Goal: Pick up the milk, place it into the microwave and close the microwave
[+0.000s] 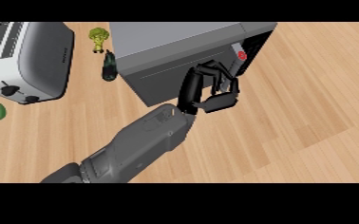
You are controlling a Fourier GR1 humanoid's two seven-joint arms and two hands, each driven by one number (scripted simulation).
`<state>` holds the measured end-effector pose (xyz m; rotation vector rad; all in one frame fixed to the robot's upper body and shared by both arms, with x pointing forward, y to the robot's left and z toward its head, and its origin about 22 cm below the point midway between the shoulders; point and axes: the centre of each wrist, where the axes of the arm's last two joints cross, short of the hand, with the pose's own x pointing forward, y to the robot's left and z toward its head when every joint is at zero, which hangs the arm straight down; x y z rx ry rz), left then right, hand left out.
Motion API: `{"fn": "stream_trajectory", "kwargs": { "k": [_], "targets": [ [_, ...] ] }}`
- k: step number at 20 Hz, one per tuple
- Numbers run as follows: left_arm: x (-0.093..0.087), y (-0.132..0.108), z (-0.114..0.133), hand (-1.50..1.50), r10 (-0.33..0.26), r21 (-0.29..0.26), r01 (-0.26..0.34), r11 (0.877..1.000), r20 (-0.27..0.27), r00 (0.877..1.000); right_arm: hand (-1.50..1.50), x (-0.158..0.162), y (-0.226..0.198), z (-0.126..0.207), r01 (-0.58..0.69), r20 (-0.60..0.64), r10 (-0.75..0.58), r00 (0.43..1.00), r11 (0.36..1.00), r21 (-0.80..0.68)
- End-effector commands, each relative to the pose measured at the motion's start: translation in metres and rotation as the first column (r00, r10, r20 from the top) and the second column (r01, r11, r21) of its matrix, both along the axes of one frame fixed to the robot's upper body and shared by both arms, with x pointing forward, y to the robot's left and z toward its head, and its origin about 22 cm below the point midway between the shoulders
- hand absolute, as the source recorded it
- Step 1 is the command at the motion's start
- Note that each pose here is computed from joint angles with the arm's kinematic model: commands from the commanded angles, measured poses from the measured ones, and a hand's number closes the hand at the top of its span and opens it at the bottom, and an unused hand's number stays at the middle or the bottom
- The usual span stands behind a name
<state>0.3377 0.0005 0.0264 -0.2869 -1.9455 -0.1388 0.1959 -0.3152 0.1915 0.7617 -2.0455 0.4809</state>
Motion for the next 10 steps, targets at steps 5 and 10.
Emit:
{"fn": "stream_trajectory", "kwargs": {
  "k": [5,10],
  "targets": [
    [0.020,0.016,-0.009,1.50,0.159,0.105,-0.145,0.984,-0.136,0.978,-1.50,-0.001,0.000,0.003,-0.057,-0.010,0.057,0.998,0.998,0.006],
    [0.020,0.026,-0.023,1.50,0.237,0.145,-0.214,0.966,-0.171,0.956,-1.50,-0.006,-0.003,0.012,-0.026,0.015,0.026,1.000,1.000,-0.009]
  ]
}}
